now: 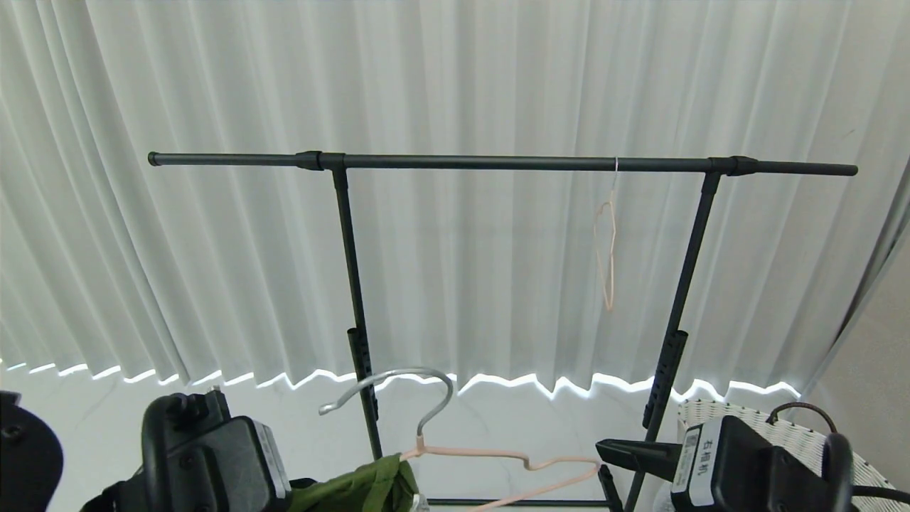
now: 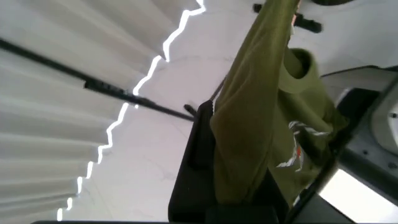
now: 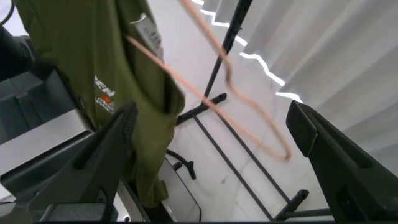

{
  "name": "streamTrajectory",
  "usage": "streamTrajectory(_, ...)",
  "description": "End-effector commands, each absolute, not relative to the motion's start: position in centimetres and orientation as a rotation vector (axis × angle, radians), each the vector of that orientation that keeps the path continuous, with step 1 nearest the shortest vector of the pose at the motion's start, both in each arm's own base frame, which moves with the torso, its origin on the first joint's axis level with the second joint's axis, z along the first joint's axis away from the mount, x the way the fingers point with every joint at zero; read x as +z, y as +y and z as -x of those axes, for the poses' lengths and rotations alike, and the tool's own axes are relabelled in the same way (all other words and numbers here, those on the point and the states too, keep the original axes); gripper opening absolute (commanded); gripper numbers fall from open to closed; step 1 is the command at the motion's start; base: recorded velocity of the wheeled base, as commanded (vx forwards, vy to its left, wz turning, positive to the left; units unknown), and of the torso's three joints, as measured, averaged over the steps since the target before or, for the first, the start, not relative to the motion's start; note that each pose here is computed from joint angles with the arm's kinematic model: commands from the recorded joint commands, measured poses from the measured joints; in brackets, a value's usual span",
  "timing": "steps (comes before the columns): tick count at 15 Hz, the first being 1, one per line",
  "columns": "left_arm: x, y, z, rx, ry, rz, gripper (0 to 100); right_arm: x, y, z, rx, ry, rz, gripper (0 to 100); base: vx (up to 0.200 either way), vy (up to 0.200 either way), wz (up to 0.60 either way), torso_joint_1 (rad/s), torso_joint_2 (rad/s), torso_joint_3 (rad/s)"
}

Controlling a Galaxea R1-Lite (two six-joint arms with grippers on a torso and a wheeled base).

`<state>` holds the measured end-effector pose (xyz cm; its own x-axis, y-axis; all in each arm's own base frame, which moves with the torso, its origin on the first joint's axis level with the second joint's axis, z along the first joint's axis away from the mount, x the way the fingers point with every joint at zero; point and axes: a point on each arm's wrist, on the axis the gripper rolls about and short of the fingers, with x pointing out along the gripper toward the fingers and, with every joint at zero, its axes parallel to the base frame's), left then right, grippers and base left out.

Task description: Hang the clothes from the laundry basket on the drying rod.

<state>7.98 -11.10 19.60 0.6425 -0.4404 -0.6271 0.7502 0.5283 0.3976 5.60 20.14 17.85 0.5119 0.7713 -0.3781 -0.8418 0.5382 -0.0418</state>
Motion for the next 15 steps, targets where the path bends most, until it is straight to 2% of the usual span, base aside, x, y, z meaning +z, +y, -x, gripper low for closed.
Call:
streamTrajectory(1, 20.3, -10.9, -8.5, -0.701, 0.482, -0.678, 0, 17.6, 20.5, -5.7, 0.979, 0.345, 0.24, 100, 0.0, 0.0, 0.0, 0.0, 0.0, 0.0)
streamTrajectory(3, 21.2, -10.9, -8.9, -0.675, 0.448, -0.643, 0, 17.2, 21.3, -5.9, 0.976, 0.366, 0.241, 100, 0.0, 0.0, 0.0, 0.0, 0.0, 0.0)
streamTrajectory(6, 23.4, -10.7, -10.3, -0.581, 0.378, -0.567, 0, 17.7, 24.4, -6.7, 0.948, 0.406, 0.109, 100, 0.0, 0.0, 0.0, 0.0, 0.0, 0.0)
streamTrajectory(8, 24.4, -10.7, -10.4, -0.57, 0.348, -0.543, 0, 17.1, 25.7, -7.6, 0.906, 0.452, 0.061, 100, 0.0, 0.0, 0.0, 0.0, 0.0, 0.0)
streamTrajectory(12, 25.2, -10.6, -10.3, -0.57, 0.315, -0.523, 0, 16.9, 28.5, -11.2, 0.748, 0.474, -0.067, 100, 0.0, 0.0, 0.0, 0.0, 0.0, 0.0)
streamTrajectory(15, 25.4, -10.6, -10.3, -0.573, 0.308, -0.518, 0, 16.2, 29.2, -13.0, 0.692, 0.489, -0.084, 100, 0.0, 0.0, 0.0, 0.0, 0.0, 0.0)
